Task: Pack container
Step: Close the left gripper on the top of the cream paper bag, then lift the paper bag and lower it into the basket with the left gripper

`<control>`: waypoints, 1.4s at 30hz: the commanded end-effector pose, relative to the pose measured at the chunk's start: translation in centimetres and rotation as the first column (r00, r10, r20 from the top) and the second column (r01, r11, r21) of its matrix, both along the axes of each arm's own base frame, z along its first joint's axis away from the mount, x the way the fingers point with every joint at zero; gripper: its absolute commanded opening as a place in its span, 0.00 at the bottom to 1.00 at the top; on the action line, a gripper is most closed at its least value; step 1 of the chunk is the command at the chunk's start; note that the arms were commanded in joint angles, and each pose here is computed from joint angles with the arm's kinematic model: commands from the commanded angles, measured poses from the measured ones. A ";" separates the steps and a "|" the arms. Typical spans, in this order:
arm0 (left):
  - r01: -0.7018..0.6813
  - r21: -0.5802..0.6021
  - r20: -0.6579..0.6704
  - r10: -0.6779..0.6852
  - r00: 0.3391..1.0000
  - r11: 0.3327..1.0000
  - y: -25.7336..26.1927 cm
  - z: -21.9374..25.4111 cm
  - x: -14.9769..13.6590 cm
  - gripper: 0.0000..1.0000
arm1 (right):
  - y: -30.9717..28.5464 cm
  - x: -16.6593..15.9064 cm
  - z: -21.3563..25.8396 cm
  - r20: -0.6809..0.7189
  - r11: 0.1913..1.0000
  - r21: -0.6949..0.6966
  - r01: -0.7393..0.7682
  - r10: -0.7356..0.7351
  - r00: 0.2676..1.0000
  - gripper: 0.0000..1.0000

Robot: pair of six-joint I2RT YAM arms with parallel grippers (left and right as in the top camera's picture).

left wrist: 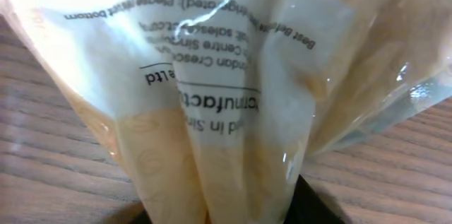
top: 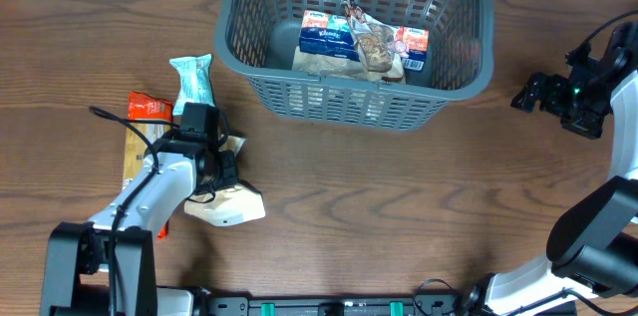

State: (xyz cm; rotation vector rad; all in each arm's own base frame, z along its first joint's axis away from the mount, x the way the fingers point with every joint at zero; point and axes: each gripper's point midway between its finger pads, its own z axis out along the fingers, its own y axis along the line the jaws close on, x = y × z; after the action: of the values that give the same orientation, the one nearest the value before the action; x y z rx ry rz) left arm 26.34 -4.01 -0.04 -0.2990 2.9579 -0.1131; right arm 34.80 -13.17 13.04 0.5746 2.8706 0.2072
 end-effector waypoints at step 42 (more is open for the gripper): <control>0.048 0.192 0.778 -0.181 0.602 0.980 0.9 36.9 11.3 0.06 | 0.0 0.2 -0.2 0.007 1.000 0.005 -0.004 0.004 1.000 0.99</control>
State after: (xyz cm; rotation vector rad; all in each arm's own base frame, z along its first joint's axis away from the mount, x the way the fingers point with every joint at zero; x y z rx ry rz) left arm 36.64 -2.82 33.91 -0.0867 2.1064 -0.0489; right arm 34.99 -13.25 13.06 0.5719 2.8630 0.2042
